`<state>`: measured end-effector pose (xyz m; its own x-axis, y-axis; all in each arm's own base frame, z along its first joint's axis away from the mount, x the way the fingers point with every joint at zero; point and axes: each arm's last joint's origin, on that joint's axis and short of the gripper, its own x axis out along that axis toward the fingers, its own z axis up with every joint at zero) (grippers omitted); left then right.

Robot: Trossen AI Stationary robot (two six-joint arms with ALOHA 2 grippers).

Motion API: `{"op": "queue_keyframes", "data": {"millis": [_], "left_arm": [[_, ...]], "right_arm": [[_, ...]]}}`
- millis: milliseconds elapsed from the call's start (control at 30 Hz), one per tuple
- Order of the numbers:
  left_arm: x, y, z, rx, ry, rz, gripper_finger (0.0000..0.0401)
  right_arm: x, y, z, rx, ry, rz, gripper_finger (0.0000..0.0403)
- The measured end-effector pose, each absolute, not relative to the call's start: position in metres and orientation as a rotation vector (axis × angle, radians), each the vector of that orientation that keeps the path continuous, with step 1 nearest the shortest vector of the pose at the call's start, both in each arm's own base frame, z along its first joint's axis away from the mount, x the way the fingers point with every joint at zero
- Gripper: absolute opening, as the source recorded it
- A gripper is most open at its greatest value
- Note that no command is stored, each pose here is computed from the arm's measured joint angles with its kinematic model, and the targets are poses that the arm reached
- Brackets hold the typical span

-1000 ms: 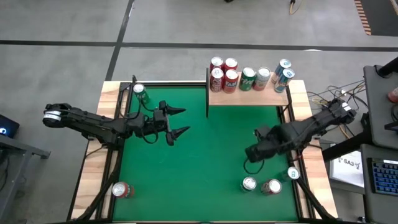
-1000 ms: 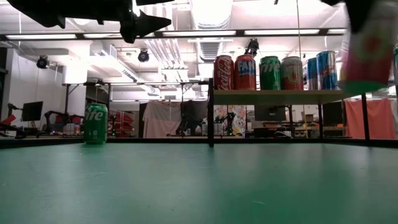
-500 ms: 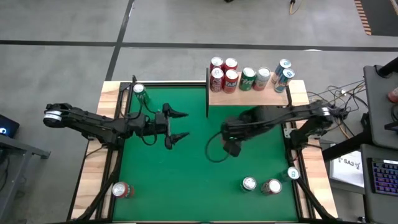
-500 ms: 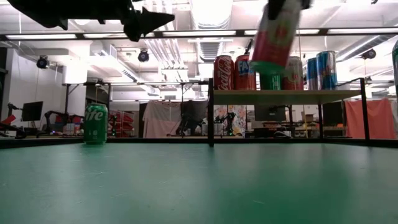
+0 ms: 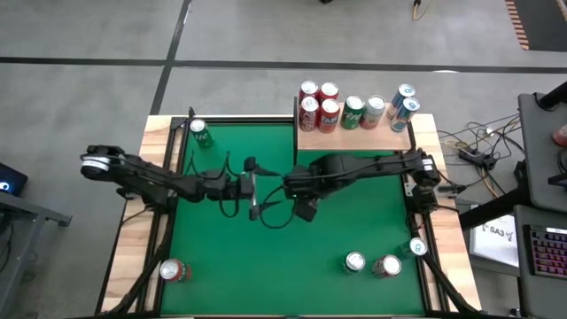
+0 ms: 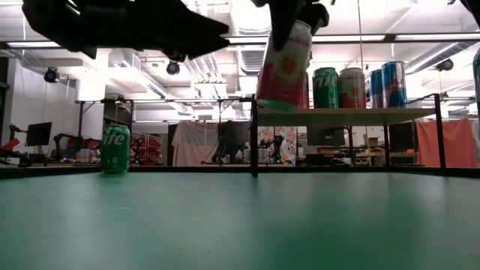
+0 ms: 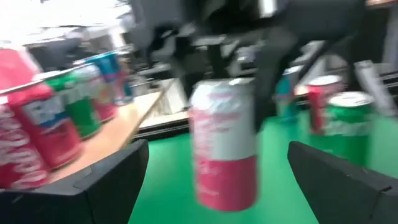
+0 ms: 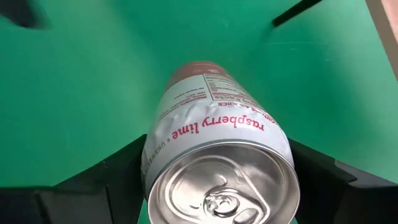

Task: Place canned beverage on shelf
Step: Put the pink-white soda can on the shelf aligned with the other pink-white soda can

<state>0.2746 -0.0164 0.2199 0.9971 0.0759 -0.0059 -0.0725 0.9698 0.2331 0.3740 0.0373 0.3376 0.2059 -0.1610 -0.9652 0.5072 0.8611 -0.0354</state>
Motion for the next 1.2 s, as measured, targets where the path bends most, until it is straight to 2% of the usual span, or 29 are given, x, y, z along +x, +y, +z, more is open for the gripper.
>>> {"op": "queue_keyframes", "data": {"millis": [233, 433, 600, 967, 1067, 1200], "left_arm": [[0.284, -0.017, 0.212, 0.250, -0.044, 0.105, 0.0368], [0.305, -0.018, 0.212, 0.250, -0.047, 0.110, 0.0368], [0.329, -0.016, 0.209, 0.253, 0.031, 0.265, 0.0368], [0.362, -0.019, 0.202, 0.240, 0.126, 0.281, 0.0365], [0.363, -0.019, 0.204, 0.229, 0.131, 0.290, 0.0344], [0.363, -0.019, 0.204, 0.227, 0.133, 0.292, 0.0277]], "right_arm": [[0.370, 0.033, 0.361, 0.343, 1.154, -0.577, 0.0288], [0.369, 0.031, 0.375, 0.360, 1.096, -0.576, 0.0288], [0.368, 0.032, 0.376, 0.382, 1.089, -0.592, 0.0288], [0.369, 0.032, 0.376, 0.419, 1.082, -0.600, 0.0288], [0.369, 0.032, 0.376, 0.420, 1.082, -0.599, 0.0288], [0.369, 0.032, 0.376, 0.418, 1.086, -0.593, 0.0290]]}}
